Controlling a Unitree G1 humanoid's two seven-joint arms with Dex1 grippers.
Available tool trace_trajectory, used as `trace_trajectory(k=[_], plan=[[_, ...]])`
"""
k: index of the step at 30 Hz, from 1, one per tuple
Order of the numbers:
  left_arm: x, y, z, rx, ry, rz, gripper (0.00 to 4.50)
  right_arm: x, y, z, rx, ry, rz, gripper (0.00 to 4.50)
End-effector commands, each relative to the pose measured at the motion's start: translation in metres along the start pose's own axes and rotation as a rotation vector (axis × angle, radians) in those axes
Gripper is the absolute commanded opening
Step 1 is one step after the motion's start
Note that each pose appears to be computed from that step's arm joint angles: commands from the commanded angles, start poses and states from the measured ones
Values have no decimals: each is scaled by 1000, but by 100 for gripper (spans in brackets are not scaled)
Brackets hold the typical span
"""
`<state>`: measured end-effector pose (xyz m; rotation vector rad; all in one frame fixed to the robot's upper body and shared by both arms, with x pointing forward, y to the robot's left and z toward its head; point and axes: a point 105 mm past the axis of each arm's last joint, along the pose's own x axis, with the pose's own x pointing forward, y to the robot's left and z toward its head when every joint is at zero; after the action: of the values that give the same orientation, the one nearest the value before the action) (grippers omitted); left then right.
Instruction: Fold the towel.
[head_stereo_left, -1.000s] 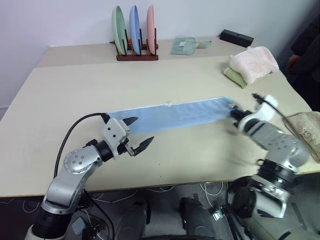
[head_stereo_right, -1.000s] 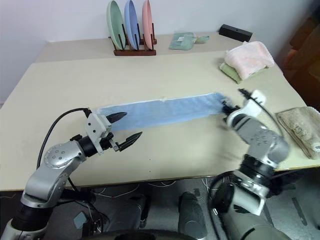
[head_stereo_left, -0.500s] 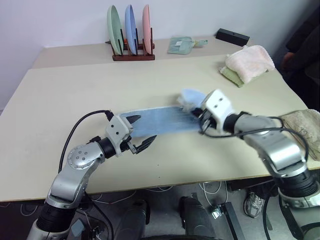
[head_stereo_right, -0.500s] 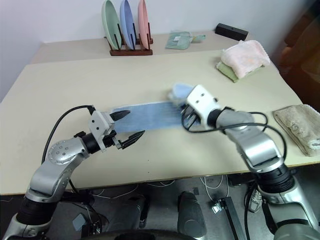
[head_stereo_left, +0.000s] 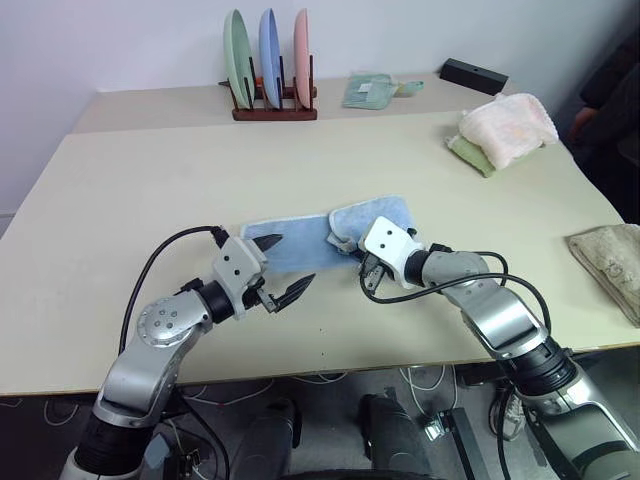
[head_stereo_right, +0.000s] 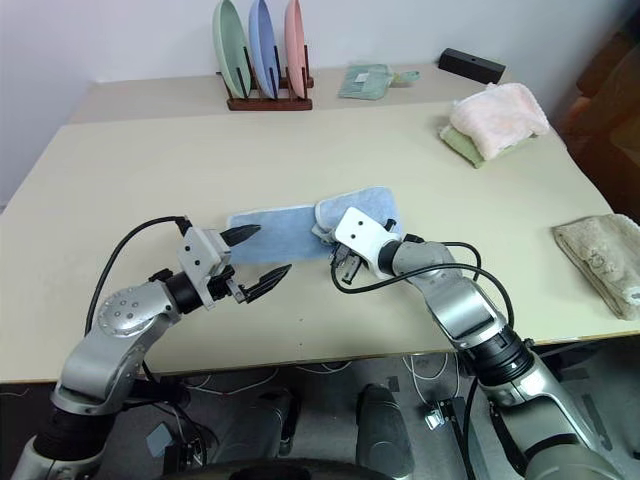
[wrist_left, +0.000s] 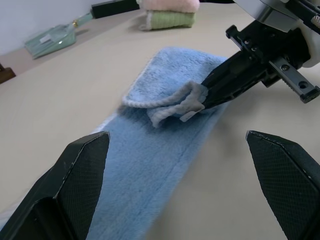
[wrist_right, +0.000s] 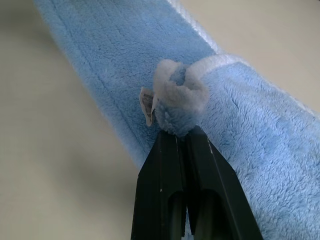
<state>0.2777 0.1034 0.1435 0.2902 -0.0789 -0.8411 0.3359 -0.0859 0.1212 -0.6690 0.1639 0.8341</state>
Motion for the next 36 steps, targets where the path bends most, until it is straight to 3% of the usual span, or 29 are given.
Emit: trace_trajectory(k=[1, 3, 7, 10, 13, 17, 18, 23, 30, 34, 36], plan=[[1, -2, 11, 26, -34, -3, 450, -3, 4, 14, -47, -52, 38, 57], [0, -1, 10, 23, -30, -2, 450, -8, 8, 18, -60, -78, 73, 128], [-9, 4, 4, -39, -13, 48, 450, -35, -3, 34, -60, -174, 97, 326], [-20, 4, -6, -81, 22, 86, 450, -50, -21, 39, 1, -214, 59, 326], [-28, 1, -15, -116, 49, 115, 450, -54, -46, 42, 127, -263, -24, 224], [-35, -2, -23, -182, 58, 170, 450, -36, -66, 29, 151, -227, -110, 29], [-36, -2, -24, -191, 60, 177, 450, -28, -66, 26, 161, -224, -113, 7], [-37, -7, -30, -205, 74, 184, 450, 10, -52, 1, 219, -165, -82, 7], [-41, -9, -31, -226, 76, 218, 450, 38, -21, -45, 250, -31, -34, 7], [-44, -11, -33, -238, 87, 236, 450, 34, -20, -43, 228, -43, -26, 7], [-46, -10, -35, -275, 95, 264, 450, 26, -33, -26, 213, -115, -55, 7]])
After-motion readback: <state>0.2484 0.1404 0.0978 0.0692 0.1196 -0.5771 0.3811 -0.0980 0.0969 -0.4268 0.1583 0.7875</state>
